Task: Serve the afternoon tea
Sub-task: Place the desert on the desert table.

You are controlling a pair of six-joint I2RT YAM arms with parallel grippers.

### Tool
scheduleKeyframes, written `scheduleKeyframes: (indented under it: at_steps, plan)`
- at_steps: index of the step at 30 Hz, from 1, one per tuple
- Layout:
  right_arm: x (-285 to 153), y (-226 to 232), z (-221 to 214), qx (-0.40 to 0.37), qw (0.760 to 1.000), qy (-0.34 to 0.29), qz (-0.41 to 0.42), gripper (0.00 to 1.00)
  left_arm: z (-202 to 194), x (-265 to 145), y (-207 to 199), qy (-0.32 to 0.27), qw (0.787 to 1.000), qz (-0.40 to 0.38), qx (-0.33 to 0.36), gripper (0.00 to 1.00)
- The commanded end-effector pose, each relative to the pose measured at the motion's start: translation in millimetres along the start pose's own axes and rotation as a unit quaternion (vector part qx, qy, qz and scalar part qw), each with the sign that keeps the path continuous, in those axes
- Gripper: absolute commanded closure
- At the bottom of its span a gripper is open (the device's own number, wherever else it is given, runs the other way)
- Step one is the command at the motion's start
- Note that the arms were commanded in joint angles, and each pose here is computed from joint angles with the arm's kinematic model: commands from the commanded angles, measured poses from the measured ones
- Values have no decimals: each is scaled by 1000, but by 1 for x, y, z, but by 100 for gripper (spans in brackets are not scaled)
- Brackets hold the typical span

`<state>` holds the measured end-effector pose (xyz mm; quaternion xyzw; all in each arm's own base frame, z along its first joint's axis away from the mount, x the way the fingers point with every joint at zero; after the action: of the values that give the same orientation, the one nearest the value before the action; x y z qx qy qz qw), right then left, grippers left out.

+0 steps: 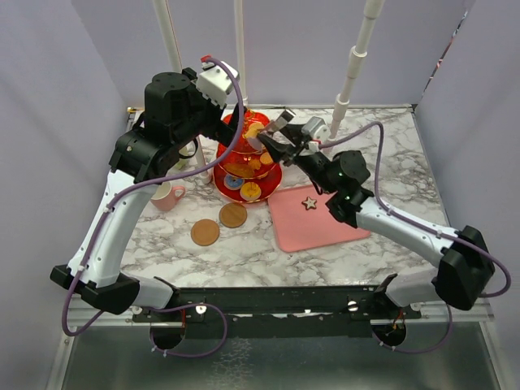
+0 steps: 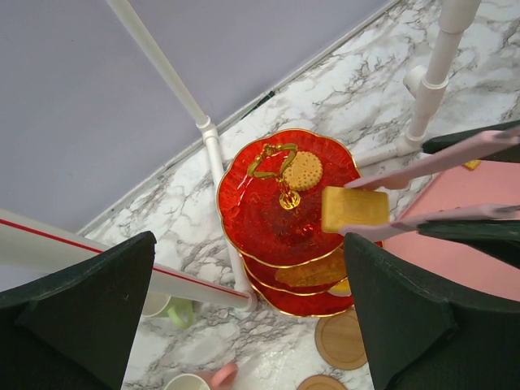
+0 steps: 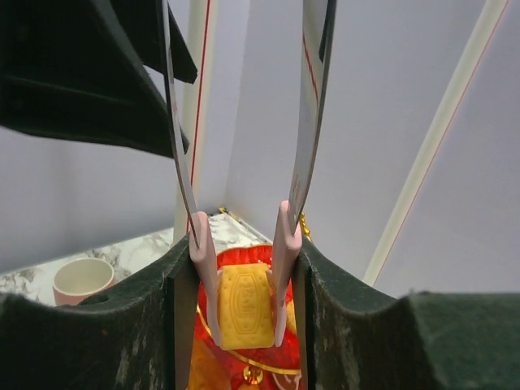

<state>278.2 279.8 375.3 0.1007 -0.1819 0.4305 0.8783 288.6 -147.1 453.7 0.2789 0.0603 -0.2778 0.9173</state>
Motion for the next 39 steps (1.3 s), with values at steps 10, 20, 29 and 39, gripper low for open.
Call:
scheduleKeyframes:
  at_steps: [10,20,29,39]
  plan:
    - [70,-7,-33,-4,1000,-15,12,64,4,-16,6,-14,1000,16,13,1]
    - [78,-9,-49,5,1000,-2,10,55,5,-20,7,-20,999,20,18,1]
    - [78,-7,-52,11,1000,4,15,43,8,-22,9,-24,999,22,20,1]
    - [72,-6,-39,6,1000,-8,14,41,8,-24,8,-24,999,23,19,1]
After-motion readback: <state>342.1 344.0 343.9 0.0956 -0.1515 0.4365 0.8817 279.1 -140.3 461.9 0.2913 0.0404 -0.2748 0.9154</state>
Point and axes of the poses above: each gripper's point midway between its finger pads, its own x axis out along the fingers, its own y axis along the line the jaws close on, z = x × y, the point moved 6 cm from there along -x, back along the fingers, and after that the axes turned 15 degrees about x, right-handed, at the moved point
